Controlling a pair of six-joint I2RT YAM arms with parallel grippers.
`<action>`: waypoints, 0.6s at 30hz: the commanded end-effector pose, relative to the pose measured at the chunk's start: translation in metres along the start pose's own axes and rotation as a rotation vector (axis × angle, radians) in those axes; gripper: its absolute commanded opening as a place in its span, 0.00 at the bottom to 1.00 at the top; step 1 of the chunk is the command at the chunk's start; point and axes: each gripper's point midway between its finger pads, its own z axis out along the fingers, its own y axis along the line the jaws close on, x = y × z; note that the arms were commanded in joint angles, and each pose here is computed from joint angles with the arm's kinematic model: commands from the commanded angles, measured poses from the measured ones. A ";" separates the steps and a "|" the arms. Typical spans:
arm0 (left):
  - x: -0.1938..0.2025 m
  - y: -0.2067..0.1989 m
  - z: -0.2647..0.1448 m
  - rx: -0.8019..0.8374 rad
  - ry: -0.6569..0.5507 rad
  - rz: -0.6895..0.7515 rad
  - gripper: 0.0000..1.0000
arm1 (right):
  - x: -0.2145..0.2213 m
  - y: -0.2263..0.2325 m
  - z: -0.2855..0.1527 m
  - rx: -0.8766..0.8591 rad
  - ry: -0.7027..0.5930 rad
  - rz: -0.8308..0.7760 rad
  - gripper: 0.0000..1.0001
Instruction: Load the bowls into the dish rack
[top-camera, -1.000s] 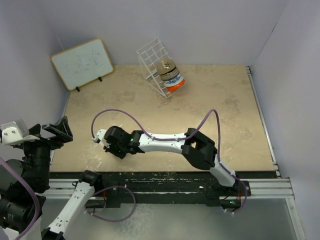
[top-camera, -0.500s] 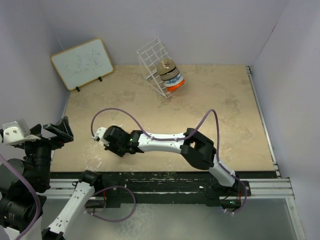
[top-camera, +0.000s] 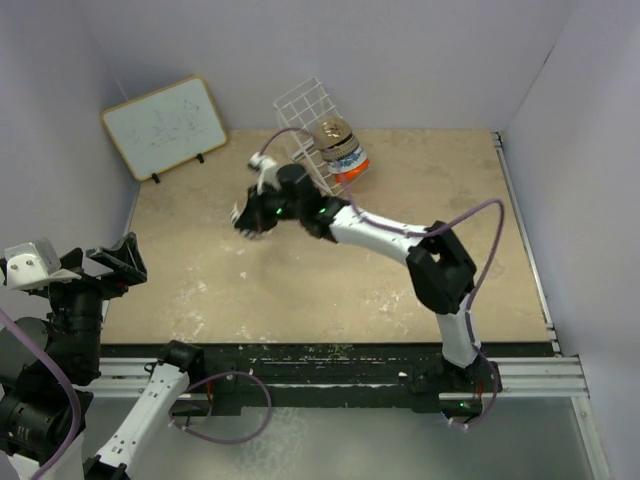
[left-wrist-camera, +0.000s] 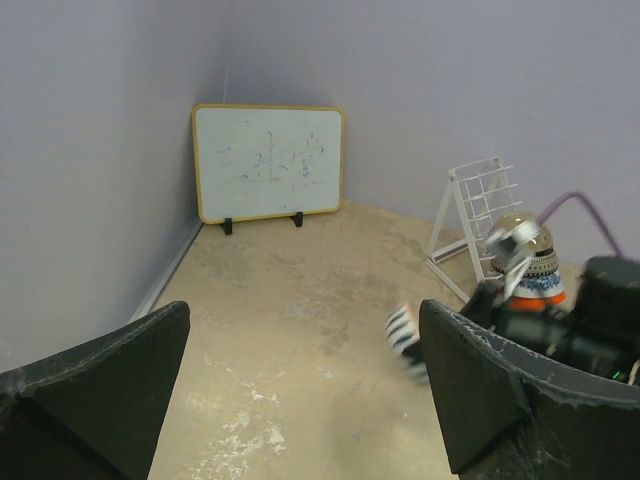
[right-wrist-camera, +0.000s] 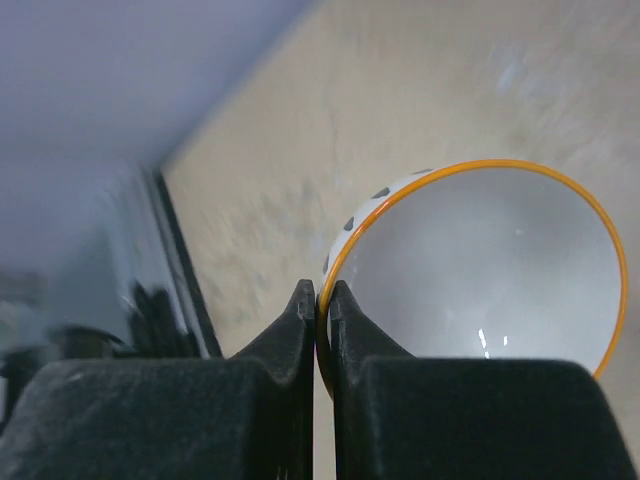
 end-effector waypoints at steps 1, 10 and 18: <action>-0.012 -0.004 0.005 0.008 -0.029 0.006 0.99 | -0.158 0.051 -0.100 -0.454 -0.471 0.103 0.00; -0.010 -0.004 0.007 0.003 -0.023 0.017 0.99 | -0.248 0.008 -0.204 -0.728 -0.834 0.177 0.00; -0.005 -0.004 0.009 0.004 -0.016 0.024 0.99 | -0.289 -0.076 -0.274 -0.692 -1.228 0.338 0.00</action>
